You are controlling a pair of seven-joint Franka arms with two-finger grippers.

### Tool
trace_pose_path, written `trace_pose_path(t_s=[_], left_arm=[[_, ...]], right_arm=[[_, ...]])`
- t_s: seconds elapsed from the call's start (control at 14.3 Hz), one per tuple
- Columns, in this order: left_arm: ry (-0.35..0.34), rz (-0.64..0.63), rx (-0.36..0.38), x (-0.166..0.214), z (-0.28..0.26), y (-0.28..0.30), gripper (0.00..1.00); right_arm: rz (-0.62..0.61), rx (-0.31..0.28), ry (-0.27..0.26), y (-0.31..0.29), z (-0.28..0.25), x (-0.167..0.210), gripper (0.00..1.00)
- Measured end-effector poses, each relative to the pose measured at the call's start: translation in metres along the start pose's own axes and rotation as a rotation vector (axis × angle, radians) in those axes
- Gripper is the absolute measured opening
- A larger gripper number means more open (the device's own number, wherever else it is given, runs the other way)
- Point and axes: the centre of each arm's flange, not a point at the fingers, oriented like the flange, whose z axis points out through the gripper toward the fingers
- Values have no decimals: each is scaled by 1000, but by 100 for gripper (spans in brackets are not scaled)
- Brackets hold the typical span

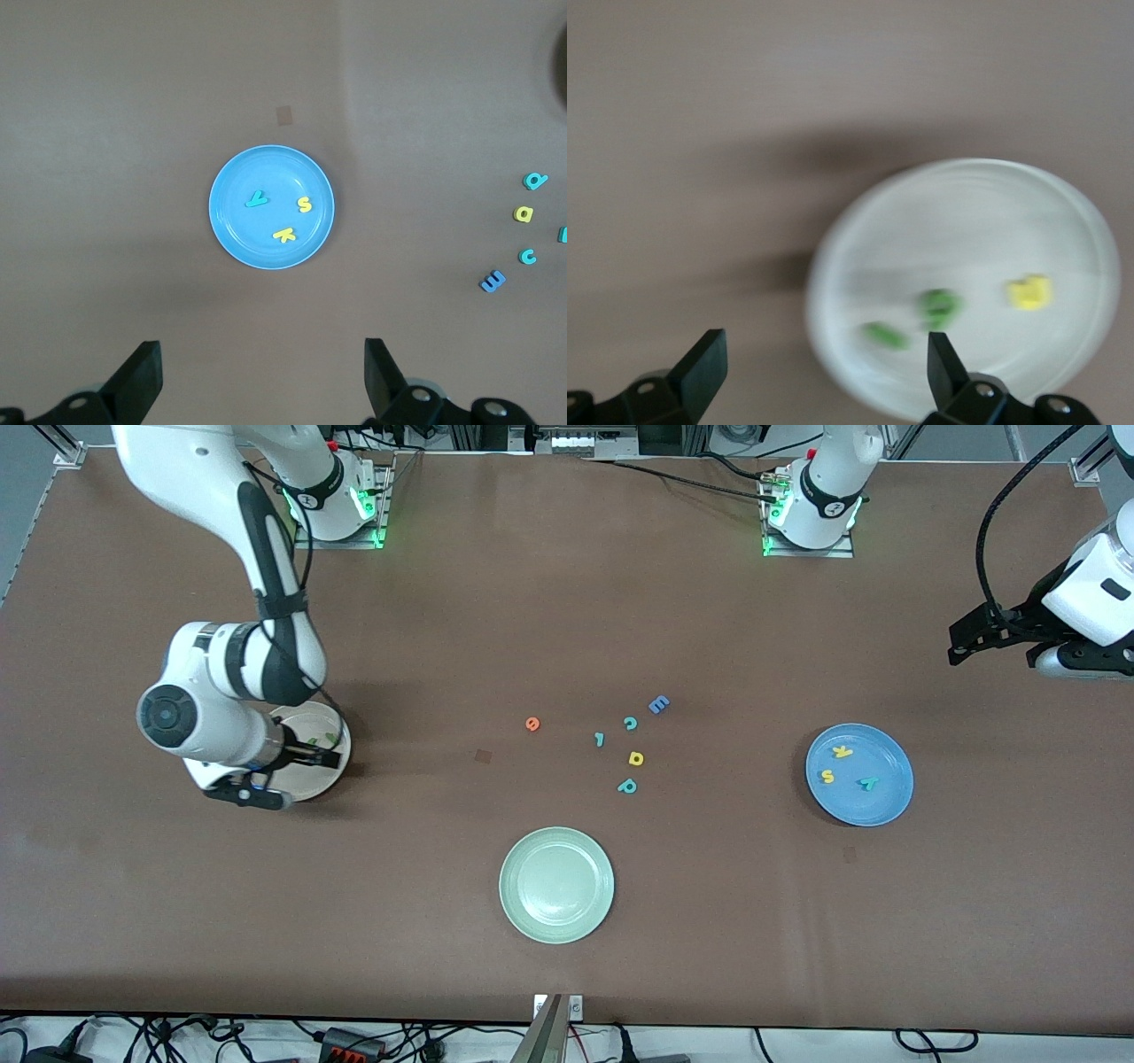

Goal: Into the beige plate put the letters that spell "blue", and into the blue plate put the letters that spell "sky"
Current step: 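Grasp the orange 6 with the right gripper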

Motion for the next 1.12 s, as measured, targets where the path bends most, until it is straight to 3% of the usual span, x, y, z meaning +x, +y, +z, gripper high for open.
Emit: trace_pose_path(t_s=[0.28,0.63,1.12], left_arm=[[22,13,0,5,-9,2,100],[27,22,0,8,-11,5,100],[28,32,-1,9,-12,10,100]], right_arm=[[-158,43,-5,-120,4,-27,100],[-204,1,-9,-217,47,-72,100],[137,-2,61,-282,96,-113,100]])
